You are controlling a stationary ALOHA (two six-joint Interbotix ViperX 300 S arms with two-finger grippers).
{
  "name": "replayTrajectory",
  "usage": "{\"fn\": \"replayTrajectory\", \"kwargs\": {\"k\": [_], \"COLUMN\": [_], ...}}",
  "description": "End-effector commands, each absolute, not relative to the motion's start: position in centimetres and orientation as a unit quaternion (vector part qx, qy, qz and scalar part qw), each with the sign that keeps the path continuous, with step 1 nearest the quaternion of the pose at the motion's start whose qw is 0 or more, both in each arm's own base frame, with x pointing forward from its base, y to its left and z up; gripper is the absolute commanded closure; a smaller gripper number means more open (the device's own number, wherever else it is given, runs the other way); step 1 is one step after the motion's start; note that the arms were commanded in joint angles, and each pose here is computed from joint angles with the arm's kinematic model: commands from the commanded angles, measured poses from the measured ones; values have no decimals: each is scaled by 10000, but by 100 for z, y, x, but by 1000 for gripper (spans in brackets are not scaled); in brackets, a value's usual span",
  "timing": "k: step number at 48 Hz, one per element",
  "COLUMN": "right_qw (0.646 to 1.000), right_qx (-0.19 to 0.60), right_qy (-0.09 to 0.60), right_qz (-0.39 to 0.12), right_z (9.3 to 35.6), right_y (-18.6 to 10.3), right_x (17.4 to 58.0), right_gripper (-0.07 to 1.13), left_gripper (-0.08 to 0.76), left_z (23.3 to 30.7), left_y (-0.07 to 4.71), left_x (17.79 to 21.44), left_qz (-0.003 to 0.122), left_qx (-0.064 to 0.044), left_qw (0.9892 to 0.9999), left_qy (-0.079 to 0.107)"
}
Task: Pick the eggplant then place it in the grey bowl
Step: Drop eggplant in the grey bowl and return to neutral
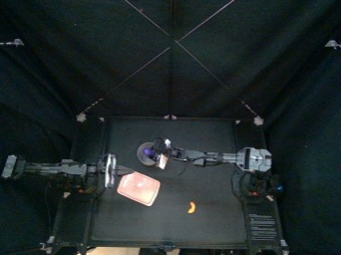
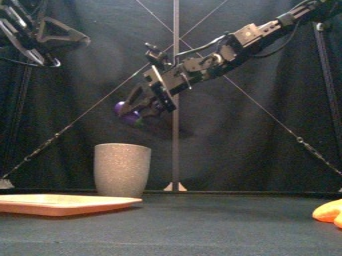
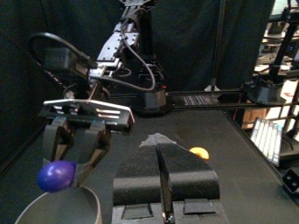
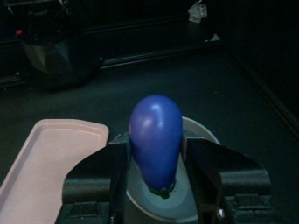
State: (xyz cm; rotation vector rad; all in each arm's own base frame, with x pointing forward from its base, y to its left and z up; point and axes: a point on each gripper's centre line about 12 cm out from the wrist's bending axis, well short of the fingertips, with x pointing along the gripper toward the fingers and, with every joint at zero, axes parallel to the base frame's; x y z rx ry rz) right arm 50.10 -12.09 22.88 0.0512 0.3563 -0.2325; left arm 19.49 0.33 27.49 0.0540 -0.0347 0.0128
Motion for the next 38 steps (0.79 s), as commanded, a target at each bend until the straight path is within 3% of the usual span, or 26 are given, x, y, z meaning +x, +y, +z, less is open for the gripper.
{"fn": "replayTrajectory", "kwargs": {"k": [1, 9, 21, 38], "right_qw": [9819, 9815, 9832, 9934], "right_qx": [214, 218, 115, -92], "right_qy": [1468, 1475, 1365, 513], "right_qz": [-1177, -1200, -1202, -1025], "right_z": [2481, 2462, 2688, 3515], "right_y": [-1259, -1291, -1274, -828], "right_x": [5117, 5143, 5014, 3800], "right_gripper": [306, 135, 126, 126], "left_gripper": [707, 707, 707, 707], "left_z": [2806, 2809, 2809, 2790], "left_y": [39, 39, 38, 53], "left_x": [1960, 1958, 1958, 1949], "left_qz": [79, 81, 79, 117], "left_qx": [287, 280, 287, 288], "left_qw": [9992, 9992, 9992, 9992], "left_qy": [-249, -257, -257, -241]}}
